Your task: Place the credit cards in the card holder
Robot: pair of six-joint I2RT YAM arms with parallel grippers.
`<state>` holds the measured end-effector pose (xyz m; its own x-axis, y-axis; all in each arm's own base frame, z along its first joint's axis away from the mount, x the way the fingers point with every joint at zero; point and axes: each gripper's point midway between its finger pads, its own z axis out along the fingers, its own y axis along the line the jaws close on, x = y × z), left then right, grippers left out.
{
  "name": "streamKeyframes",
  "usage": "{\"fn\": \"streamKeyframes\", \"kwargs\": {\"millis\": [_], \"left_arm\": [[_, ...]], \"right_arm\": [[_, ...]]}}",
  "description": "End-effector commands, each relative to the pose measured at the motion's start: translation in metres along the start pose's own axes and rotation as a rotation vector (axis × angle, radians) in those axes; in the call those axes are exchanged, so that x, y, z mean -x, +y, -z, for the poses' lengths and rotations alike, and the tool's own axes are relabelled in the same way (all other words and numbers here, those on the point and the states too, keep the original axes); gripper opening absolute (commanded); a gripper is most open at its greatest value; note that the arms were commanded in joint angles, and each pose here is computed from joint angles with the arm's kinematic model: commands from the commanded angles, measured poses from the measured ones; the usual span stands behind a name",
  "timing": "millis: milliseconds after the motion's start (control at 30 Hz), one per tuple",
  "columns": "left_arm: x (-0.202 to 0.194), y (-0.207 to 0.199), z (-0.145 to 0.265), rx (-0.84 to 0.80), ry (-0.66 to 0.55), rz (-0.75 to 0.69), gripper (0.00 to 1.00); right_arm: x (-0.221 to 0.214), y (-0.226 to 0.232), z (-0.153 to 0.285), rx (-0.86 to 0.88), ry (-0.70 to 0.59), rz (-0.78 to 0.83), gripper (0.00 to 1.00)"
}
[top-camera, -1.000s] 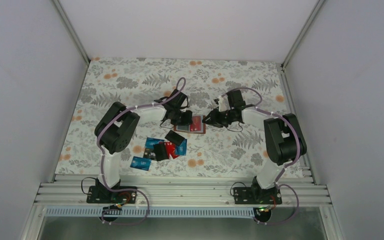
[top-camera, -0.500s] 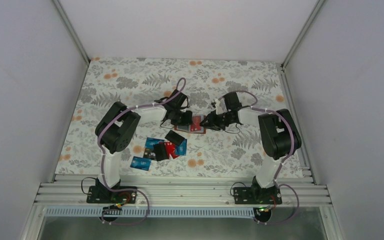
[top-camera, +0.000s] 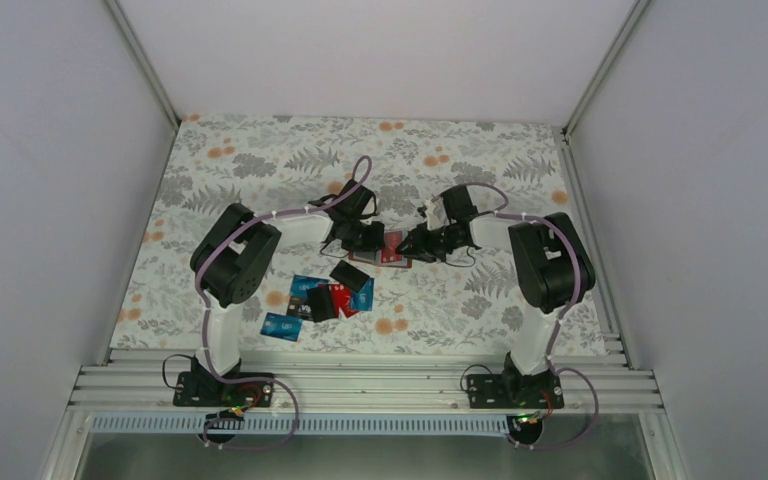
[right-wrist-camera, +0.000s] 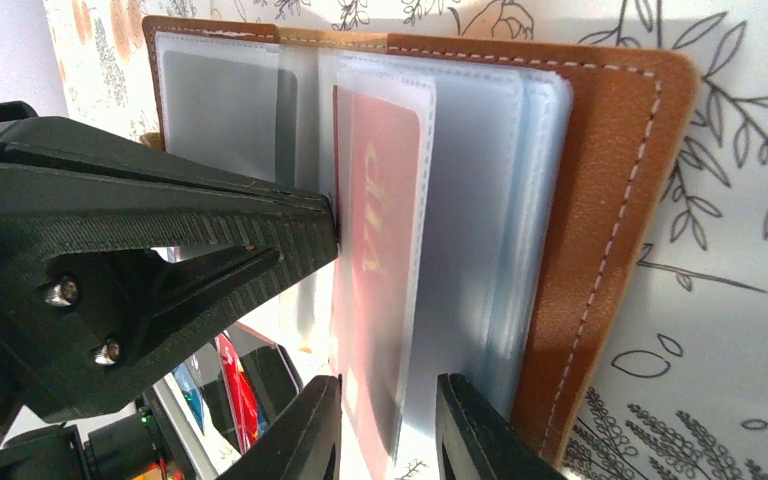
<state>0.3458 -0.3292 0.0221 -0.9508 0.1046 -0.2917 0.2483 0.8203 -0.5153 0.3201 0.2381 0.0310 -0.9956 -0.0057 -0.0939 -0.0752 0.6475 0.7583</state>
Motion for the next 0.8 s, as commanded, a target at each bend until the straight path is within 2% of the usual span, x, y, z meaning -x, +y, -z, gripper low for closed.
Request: {"fn": "streamKeyframes", "kwargs": {"millis": [0,200,433,600,767], "left_arm": [[-0.014,0.012,-0.008,0.030,0.034,0.019,0.02],[-0.014,0.010,-0.008,0.021,0.033,0.026,0.02],[-0.007,0.000,0.004,0.000,0.011,0.020,0.03],[0.006,-0.015,0.027,-0.012,-0.032,0.006,0.11],[0.012,-0.012,0.047,0.044,-0.075,-0.009,0.17]], "right_arm": [[0.006,0.009,-0.005,0.020,-0.004,0.020,0.27],[0.006,0.009,-0.009,0.037,0.004,0.010,0.22],[0.005,0.001,-0.008,-0.014,0.006,0.001,0.05],[0.001,-0.012,0.000,-0.121,0.005,-0.003,0.04],[-0.006,-0.029,0.013,-0.257,0.009,-0.004,0.05]]}}
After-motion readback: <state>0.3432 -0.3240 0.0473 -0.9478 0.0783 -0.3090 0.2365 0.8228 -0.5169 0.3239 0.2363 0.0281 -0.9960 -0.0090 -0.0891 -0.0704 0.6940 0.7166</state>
